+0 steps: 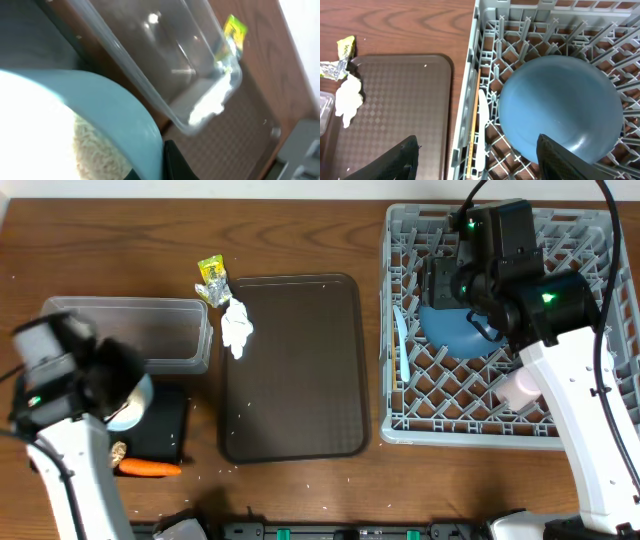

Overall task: Sort waste into correct bins and load items into the dishwasher rack
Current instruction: 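Tip the bowl with the left gripper to pour rice onto the black tray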

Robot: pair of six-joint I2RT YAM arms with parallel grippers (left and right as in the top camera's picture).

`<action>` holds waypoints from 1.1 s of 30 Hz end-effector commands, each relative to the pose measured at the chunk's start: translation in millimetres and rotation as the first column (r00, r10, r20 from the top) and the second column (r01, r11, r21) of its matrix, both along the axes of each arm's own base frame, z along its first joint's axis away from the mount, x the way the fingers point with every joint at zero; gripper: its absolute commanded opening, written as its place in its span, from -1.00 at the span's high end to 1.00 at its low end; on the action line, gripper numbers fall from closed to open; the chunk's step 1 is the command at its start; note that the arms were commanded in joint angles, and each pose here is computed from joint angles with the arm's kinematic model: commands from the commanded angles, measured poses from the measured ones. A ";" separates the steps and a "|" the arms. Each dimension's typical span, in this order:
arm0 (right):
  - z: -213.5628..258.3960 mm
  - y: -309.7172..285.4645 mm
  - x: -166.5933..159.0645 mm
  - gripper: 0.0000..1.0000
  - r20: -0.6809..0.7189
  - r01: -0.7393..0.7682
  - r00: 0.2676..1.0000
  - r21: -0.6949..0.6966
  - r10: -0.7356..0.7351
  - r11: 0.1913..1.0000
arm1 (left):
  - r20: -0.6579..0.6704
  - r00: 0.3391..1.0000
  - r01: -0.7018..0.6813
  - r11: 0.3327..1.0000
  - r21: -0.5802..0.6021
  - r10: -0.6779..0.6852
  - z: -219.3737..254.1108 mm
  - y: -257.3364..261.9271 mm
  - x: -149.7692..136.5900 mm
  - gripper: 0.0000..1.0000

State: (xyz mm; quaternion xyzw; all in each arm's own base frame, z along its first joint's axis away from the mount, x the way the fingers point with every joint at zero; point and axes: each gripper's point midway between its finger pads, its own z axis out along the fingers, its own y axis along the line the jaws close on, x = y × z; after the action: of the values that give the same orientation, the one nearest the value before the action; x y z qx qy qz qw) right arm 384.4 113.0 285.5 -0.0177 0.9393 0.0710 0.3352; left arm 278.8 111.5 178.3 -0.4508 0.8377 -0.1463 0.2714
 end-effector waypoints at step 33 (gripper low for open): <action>0.8 -1.8 2.0 -0.38 0.005 0.004 1.000 0.000 -0.004 1.000 | 0.541 0.839 -0.015 0.995 -0.098 0.066 -37.4 97.5 -34.5 0.88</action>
State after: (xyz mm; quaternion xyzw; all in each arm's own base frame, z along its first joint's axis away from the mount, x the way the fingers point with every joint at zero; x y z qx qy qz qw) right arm 385.2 113.2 286.2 -0.0176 0.9385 0.0717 0.3372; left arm 247.9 201.6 151.3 -0.4064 0.7011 -0.3300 0.4841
